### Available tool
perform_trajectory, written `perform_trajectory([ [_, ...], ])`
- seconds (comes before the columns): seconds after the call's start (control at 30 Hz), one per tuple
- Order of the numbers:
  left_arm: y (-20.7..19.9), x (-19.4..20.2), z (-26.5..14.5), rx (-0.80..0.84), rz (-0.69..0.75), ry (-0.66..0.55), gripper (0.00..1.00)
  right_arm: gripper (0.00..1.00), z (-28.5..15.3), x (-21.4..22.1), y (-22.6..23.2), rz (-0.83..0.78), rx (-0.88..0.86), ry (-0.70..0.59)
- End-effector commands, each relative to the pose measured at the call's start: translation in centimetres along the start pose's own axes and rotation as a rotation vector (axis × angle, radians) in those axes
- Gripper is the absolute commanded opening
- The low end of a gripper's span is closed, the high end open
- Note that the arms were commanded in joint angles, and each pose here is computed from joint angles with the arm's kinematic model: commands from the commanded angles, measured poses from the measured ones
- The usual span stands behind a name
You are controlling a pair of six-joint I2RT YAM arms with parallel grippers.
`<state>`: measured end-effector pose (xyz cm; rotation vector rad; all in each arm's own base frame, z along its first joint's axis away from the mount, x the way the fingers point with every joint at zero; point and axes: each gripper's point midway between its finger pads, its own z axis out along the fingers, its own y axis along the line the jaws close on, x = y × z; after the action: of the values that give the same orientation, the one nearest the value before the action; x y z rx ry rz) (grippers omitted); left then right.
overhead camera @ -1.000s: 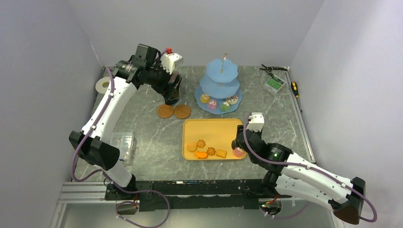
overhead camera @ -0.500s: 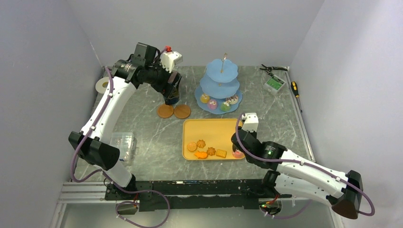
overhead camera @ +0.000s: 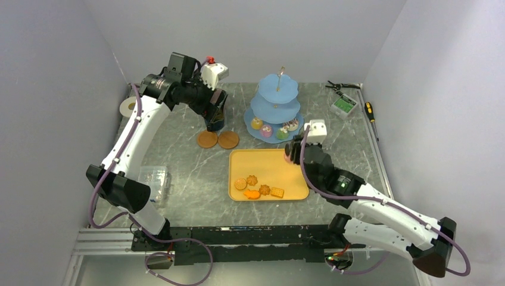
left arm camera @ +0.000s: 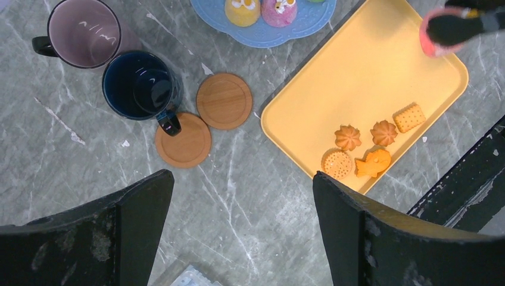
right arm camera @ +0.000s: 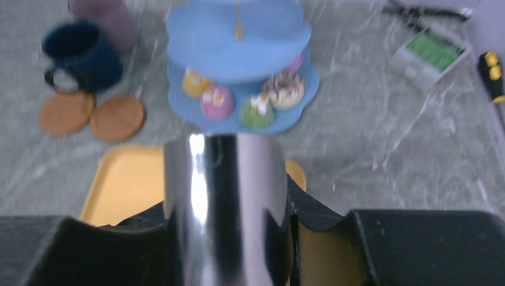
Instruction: Serve the afternoon tea
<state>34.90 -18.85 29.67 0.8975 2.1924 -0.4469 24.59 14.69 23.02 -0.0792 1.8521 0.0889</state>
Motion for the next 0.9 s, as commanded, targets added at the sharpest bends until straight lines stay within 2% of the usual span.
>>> perform_trajectory([
  [0.0,0.0,-1.6,-1.1,-0.020,0.028,-0.051,0.93,0.31,2.0,-10.4,-0.6,0.067,0.017,-0.284],
  [0.17,0.1,-1.6,-1.5,-0.035,0.036,-0.056,0.93,0.30,5.8,-14.2,-2.3,0.080,0.044,-0.335],
  [0.3,0.2,-1.4,-1.5,-0.045,0.042,-0.057,0.93,0.30,8.1,-15.6,-3.7,0.099,0.059,-0.365],
  [0.87,0.4,-1.4,-1.3,-0.046,0.038,-0.058,0.93,0.31,15.4,-16.4,-5.6,0.177,0.032,-0.414],
])
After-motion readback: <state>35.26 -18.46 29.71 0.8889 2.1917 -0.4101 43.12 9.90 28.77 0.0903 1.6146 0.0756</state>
